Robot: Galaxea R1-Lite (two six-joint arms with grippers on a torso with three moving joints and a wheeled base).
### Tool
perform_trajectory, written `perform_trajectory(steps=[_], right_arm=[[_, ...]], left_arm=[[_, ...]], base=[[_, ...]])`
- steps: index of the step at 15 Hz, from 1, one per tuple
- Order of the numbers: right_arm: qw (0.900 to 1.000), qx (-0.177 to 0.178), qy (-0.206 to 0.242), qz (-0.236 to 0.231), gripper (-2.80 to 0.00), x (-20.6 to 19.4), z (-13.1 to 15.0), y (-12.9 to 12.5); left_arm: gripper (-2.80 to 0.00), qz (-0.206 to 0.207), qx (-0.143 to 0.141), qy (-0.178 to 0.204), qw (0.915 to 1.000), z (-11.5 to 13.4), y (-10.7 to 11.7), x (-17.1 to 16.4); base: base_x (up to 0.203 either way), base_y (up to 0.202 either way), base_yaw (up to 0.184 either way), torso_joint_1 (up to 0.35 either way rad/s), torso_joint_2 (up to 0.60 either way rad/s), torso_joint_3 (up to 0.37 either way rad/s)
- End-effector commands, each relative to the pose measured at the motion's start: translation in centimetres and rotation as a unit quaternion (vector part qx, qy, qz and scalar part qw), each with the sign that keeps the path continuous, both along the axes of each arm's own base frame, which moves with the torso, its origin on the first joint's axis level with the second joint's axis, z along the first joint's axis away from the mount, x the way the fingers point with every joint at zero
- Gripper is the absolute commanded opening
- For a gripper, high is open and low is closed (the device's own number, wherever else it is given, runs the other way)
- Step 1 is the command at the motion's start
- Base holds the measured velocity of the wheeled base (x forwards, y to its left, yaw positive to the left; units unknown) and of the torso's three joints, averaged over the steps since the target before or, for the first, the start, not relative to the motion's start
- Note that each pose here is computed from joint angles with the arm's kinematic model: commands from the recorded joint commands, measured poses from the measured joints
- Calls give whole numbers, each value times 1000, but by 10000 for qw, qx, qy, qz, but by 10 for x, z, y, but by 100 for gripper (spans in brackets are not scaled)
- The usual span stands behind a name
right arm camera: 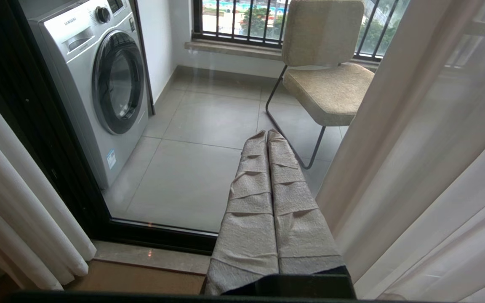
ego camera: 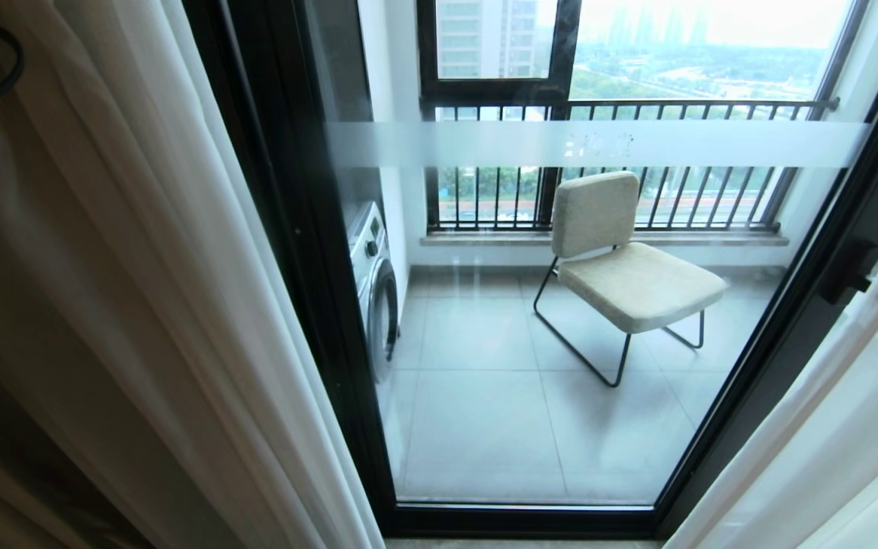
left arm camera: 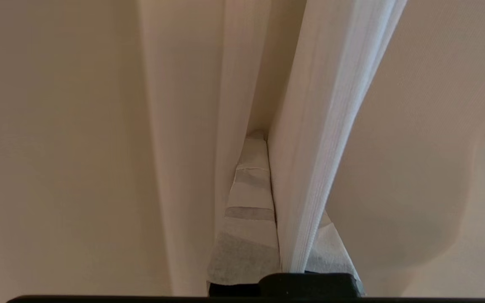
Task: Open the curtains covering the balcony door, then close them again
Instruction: Pull the inner curtains open on both sides
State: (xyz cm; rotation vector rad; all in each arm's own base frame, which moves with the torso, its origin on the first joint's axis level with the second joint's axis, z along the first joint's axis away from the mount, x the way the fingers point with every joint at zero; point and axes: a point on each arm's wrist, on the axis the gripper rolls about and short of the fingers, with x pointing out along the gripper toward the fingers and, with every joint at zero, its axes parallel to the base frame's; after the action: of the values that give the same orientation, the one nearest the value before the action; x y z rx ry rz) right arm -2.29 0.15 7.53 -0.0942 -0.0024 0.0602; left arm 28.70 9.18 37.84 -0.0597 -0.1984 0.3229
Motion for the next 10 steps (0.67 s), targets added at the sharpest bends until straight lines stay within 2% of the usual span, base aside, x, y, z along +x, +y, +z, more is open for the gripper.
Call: perform_trajectory(steps=[1,6,10], right_arm=[[10000,-4,5,6,-280,0,0,0],[10000,-4,5,6,-280,0,0,0],[10000,-4,5,6,-280,0,0,0]], left_arm=[[-280,270,-63,185,9994,-12,33,3],[-280,922,-249,513,9941,-38,119,-14],[-280,1347,-576,758,9863,-65,179,-33]], base=[[0,0,0,0,0,0],[0,0,0,0,0,0],[0,0,0,0,0,0]])
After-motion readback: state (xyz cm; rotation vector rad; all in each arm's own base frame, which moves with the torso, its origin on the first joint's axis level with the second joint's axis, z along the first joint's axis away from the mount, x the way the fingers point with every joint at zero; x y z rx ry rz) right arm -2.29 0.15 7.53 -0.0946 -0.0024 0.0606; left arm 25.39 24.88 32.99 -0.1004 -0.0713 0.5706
